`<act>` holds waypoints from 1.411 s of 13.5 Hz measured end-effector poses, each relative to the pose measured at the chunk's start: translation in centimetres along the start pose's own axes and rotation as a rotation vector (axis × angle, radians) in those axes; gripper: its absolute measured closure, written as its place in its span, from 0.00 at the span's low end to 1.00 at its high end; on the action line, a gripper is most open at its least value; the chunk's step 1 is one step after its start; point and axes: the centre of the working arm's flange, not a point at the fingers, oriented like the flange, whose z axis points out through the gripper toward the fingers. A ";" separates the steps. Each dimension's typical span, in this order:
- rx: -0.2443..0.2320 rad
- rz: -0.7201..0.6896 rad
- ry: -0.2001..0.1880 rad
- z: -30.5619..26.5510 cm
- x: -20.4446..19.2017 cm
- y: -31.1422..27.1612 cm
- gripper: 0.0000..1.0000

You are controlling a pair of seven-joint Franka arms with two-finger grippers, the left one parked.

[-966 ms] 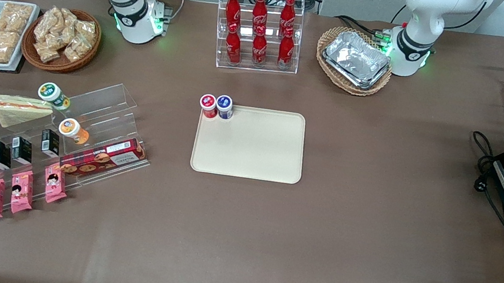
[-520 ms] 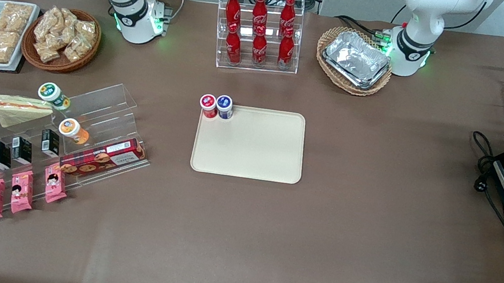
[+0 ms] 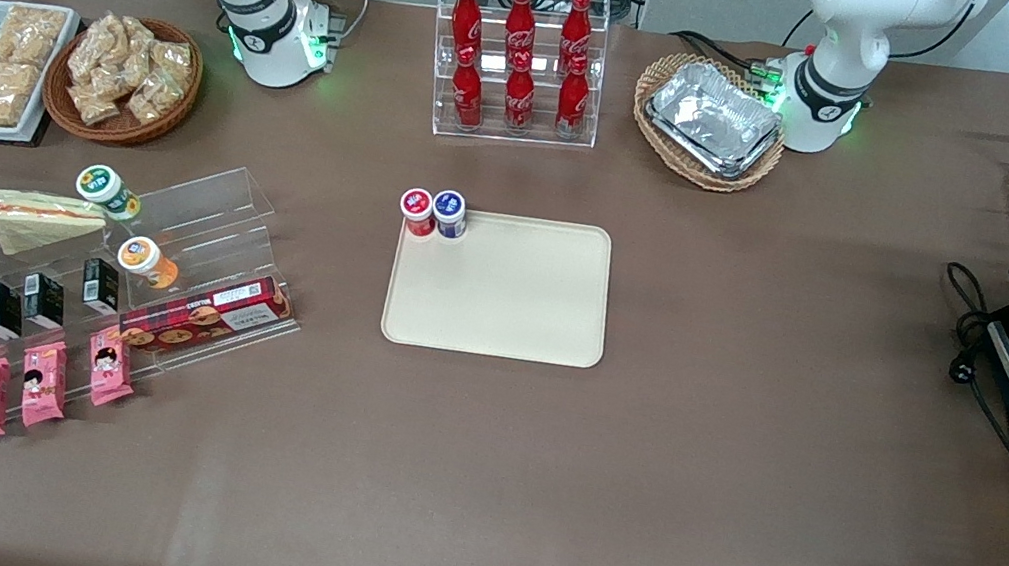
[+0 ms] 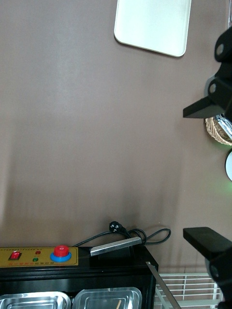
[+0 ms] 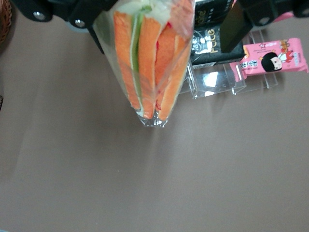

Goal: Place sandwich on tray
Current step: 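Lift the wrapped sandwich up out of the rack with the right gripper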

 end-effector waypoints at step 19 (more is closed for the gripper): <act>0.018 -0.774 -0.072 -7.9 -1.2 -0.1 0.78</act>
